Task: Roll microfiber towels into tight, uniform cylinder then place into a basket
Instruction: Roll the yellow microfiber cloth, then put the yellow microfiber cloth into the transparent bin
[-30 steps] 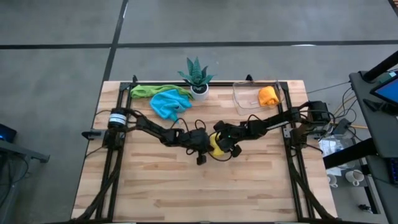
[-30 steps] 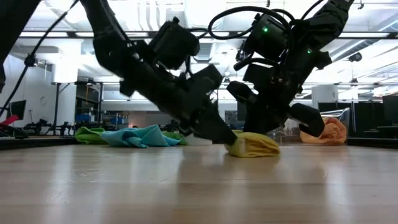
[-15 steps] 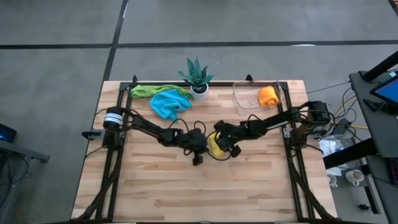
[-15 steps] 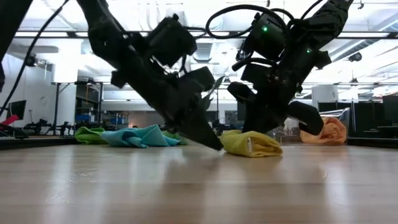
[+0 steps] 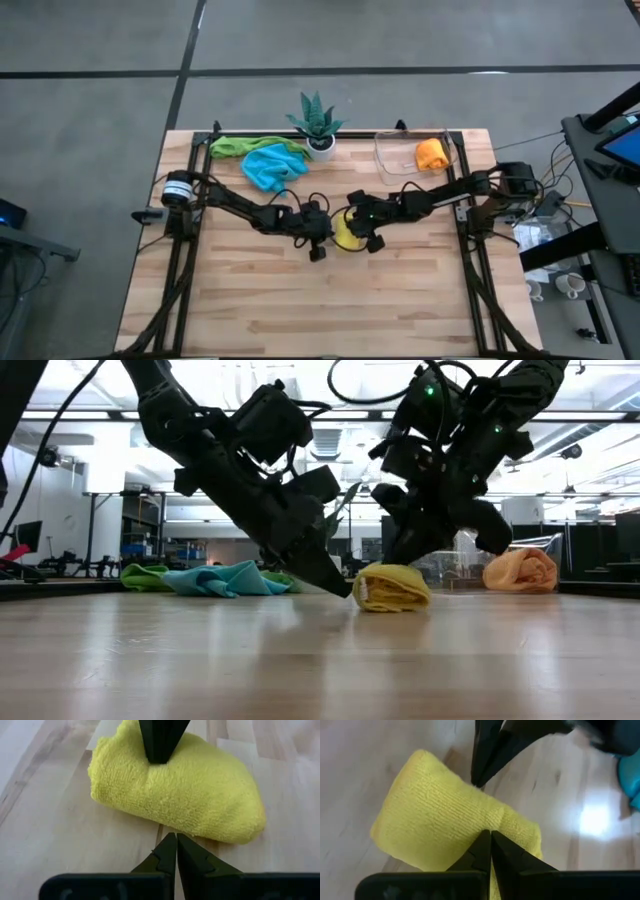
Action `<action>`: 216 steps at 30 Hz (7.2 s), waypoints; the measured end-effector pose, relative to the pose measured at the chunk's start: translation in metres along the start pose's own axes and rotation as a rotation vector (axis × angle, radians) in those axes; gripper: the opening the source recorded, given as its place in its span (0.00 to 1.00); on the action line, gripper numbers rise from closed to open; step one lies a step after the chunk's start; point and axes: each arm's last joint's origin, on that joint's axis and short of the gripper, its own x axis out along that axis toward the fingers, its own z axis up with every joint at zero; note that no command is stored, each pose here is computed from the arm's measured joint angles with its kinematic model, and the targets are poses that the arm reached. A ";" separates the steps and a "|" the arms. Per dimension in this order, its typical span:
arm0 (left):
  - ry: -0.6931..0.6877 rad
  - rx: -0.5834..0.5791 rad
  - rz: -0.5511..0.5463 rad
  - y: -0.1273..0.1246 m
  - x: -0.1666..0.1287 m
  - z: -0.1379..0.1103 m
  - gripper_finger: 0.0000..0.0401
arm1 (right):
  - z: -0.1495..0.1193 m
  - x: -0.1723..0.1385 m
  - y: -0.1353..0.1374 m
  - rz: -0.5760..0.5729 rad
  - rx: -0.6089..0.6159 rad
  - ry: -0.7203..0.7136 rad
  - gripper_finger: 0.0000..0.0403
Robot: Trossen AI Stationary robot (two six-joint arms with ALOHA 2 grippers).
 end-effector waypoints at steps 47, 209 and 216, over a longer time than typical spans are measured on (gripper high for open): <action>0.000 -0.001 0.001 0.001 -0.001 -0.001 0.00 | -0.071 -0.028 0.066 -0.025 1.840 -0.212 0.63; -0.094 0.005 -0.005 -0.011 -0.006 0.008 0.00 | -0.090 -0.170 -0.101 -0.872 1.365 0.246 0.08; -0.091 0.005 -0.004 -0.011 -0.006 0.007 0.00 | -0.123 -0.134 -0.126 -0.780 1.397 0.489 0.08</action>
